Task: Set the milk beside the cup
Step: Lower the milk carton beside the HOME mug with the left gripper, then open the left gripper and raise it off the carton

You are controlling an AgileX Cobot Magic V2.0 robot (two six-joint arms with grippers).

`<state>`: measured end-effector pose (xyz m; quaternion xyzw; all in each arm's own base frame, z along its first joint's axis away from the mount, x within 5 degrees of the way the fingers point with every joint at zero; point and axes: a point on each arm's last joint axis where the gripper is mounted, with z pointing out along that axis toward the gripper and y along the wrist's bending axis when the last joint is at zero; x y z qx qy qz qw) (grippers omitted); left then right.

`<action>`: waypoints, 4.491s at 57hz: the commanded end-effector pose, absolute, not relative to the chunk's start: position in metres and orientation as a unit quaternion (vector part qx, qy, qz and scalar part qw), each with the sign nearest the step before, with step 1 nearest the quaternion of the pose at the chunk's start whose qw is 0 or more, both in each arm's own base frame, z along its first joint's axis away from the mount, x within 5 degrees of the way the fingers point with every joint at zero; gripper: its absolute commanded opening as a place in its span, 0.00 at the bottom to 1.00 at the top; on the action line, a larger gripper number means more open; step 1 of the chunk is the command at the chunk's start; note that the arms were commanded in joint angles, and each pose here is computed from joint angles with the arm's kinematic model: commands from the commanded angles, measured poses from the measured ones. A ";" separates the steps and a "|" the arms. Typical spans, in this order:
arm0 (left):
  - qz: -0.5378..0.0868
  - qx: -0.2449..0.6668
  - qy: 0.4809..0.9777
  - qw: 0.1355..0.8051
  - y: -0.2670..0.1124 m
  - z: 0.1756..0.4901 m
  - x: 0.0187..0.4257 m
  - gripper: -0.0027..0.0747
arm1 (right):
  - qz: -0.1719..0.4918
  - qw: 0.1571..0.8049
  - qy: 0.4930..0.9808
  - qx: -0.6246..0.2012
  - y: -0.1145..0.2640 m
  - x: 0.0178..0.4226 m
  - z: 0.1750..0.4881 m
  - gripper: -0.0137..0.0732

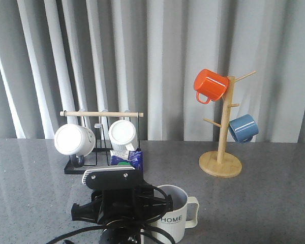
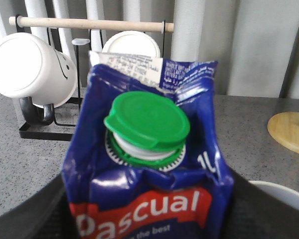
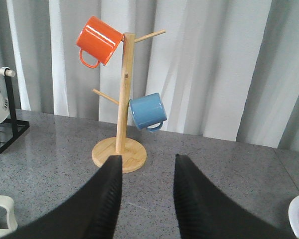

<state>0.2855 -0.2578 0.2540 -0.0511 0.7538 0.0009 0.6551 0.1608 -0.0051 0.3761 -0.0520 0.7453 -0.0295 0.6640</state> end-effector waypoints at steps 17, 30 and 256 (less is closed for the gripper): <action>0.006 -0.033 0.719 0.695 -0.257 0.283 0.283 0.77 | -0.041 0.692 0.720 -0.039 -0.008 0.159 0.390 0.46; 0.007 -0.034 0.719 0.695 -0.257 0.283 0.283 0.81 | -0.041 0.692 0.720 -0.039 -0.008 0.159 0.390 0.46; -0.226 0.084 0.597 0.765 -0.125 0.392 0.159 0.02 | -0.041 0.692 0.720 -0.039 -0.008 0.159 0.390 0.46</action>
